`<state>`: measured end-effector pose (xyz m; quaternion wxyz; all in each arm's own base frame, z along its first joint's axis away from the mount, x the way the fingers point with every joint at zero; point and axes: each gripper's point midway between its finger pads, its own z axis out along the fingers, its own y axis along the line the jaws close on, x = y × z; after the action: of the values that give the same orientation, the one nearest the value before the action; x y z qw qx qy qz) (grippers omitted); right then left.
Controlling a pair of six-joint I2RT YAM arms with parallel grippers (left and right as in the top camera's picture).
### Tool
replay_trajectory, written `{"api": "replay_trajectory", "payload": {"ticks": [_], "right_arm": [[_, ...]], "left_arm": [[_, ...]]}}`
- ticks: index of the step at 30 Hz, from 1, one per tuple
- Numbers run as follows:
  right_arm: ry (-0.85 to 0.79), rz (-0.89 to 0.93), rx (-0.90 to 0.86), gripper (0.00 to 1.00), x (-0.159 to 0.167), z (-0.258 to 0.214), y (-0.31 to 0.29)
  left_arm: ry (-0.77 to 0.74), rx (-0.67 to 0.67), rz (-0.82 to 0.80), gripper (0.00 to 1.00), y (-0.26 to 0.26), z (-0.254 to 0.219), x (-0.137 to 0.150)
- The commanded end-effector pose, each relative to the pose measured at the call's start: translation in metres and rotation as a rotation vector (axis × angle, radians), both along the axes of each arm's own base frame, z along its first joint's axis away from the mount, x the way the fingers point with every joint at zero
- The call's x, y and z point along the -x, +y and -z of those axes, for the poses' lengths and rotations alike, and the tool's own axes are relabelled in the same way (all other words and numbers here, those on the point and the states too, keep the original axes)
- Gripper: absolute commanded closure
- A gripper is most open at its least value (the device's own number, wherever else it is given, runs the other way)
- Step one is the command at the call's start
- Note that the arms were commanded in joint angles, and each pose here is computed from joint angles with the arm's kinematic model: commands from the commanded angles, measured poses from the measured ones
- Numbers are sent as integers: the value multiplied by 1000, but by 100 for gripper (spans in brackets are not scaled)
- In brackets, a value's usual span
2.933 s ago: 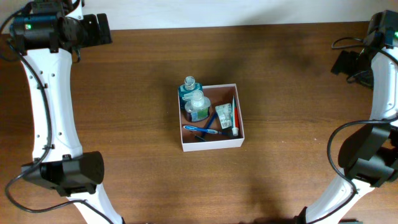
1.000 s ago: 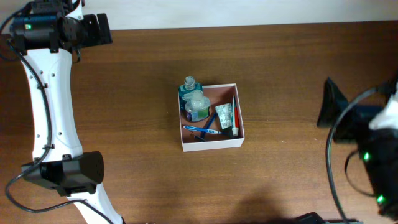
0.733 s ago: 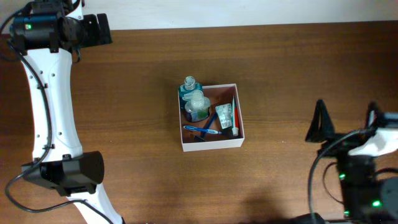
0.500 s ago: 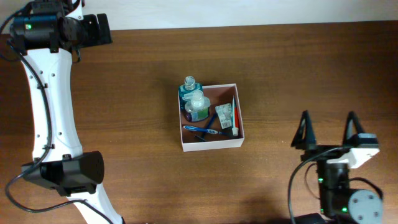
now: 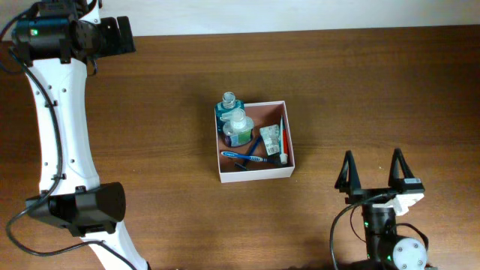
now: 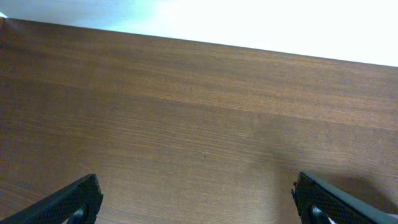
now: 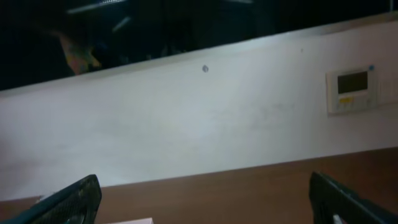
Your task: Pack container
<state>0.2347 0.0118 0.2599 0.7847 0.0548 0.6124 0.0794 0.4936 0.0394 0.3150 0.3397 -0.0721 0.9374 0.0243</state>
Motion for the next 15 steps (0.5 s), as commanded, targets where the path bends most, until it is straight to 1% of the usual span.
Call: {"api": "replay_trajectory", "payload": {"ticks": [1, 7, 9, 11, 15], "right_arm": [[-9, -9, -4, 1, 0, 9, 1], [59, 1, 10, 2, -7, 38, -3], [145, 12, 20, 2, -11, 60, -7], [194, 25, 23, 2, -12, 72, -11], [257, 59, 21, 1, -12, 87, -20]], "left_arm": [[-26, 13, -4, 1, -2, -11, 3], [-26, 13, -4, 1, -2, -11, 3], [-25, 13, -4, 1, -2, -10, 3], [-26, 13, -4, 1, -2, -11, 3], [-25, 13, -4, 1, -2, -10, 3]]}}
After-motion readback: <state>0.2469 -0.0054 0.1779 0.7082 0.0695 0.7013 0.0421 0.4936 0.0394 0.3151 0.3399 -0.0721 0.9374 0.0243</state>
